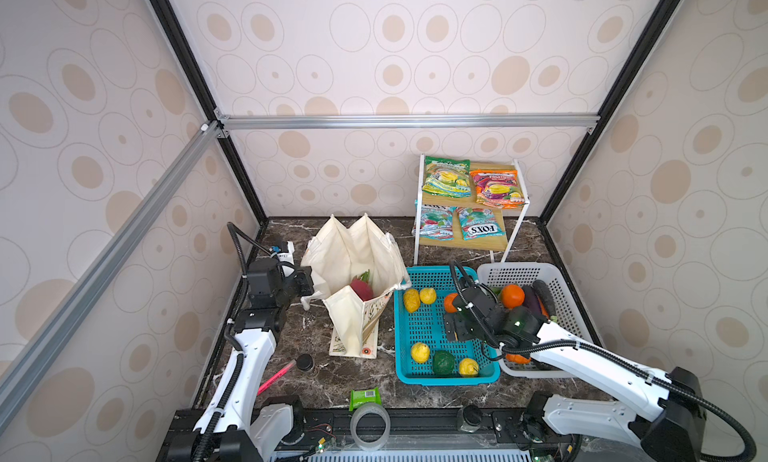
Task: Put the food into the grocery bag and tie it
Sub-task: 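Lower the right gripper over the yellow pear in the teal basket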
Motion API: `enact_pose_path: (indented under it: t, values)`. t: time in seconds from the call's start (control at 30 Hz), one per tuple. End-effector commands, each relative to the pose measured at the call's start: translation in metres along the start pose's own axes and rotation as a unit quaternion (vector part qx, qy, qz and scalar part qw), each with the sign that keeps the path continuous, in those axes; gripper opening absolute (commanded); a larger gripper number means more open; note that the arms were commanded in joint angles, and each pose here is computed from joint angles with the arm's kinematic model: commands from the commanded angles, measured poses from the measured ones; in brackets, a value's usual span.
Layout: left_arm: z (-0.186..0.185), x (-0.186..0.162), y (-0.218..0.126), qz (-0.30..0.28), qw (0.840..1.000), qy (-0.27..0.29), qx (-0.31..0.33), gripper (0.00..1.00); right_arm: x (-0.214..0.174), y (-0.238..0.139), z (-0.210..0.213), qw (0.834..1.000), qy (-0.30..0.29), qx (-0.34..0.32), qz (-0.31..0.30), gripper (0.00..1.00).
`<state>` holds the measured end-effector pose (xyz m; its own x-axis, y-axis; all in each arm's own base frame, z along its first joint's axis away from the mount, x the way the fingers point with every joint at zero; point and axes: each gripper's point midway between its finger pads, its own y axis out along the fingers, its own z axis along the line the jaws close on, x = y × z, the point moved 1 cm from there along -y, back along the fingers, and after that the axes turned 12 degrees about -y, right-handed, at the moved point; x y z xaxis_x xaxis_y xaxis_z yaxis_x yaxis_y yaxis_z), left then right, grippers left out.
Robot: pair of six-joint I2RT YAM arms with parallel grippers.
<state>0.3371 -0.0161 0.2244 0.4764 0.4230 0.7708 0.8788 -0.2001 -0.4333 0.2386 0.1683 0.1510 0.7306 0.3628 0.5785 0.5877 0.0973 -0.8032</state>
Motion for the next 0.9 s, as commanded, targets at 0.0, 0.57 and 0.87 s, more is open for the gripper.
enact_pose_path:
  t: [0.0,0.57,0.87]
  values:
    - [-0.004,0.009,-0.007,-0.029,0.999,0.020,-0.008,0.00,0.015,0.006,0.001,1.000,0.020,0.005,-0.003,1.00]
    - [0.001,0.005,-0.011,-0.031,0.999,0.022,0.004,0.00,-0.030,0.063,0.013,0.992,-0.001,0.011,0.127,0.93]
    - [0.003,0.005,-0.010,-0.032,0.999,0.022,0.011,0.00,-0.022,0.070,0.034,0.990,-0.014,0.036,0.138,0.89]
